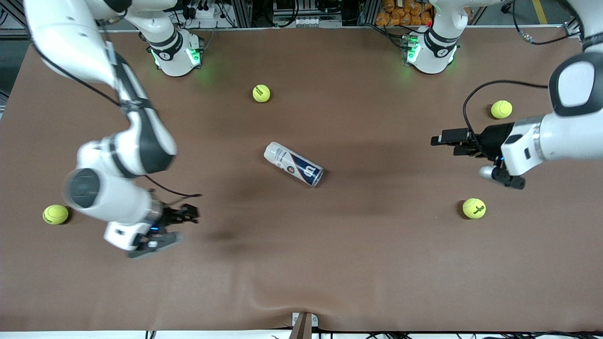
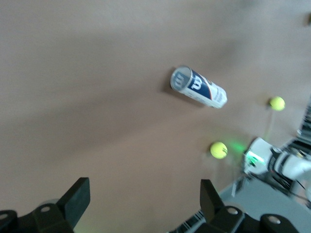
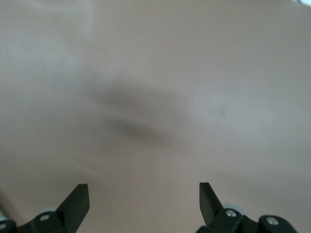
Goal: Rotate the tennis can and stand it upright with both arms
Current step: 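Withdraw the right gripper while the left gripper approaches the can's end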
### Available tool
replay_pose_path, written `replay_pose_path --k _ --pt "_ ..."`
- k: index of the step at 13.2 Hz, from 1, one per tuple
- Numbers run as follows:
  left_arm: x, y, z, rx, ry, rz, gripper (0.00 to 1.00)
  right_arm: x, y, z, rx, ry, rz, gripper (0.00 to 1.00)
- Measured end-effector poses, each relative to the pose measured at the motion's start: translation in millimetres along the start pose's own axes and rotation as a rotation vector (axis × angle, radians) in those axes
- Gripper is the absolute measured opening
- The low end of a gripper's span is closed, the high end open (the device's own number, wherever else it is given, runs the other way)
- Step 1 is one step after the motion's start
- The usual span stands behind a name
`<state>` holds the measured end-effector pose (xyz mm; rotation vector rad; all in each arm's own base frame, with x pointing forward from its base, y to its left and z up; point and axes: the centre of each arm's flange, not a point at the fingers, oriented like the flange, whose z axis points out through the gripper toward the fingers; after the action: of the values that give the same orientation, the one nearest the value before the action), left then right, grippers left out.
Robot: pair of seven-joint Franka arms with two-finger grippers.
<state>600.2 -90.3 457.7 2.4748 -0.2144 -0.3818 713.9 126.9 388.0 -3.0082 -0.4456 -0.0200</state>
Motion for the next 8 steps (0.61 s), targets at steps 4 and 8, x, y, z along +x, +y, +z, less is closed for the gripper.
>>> replay_pose_path --k 4,8 --pt "15 -31 26 -0.139 -0.059 -0.001 1.0 -33 69 -65 -0.032 -0.026 0.111 1.0" --pt "33 8 81 -0.224 -0.116 0.042 1.0 -88 106 -143 -0.106 -0.107 0.217 1.0"
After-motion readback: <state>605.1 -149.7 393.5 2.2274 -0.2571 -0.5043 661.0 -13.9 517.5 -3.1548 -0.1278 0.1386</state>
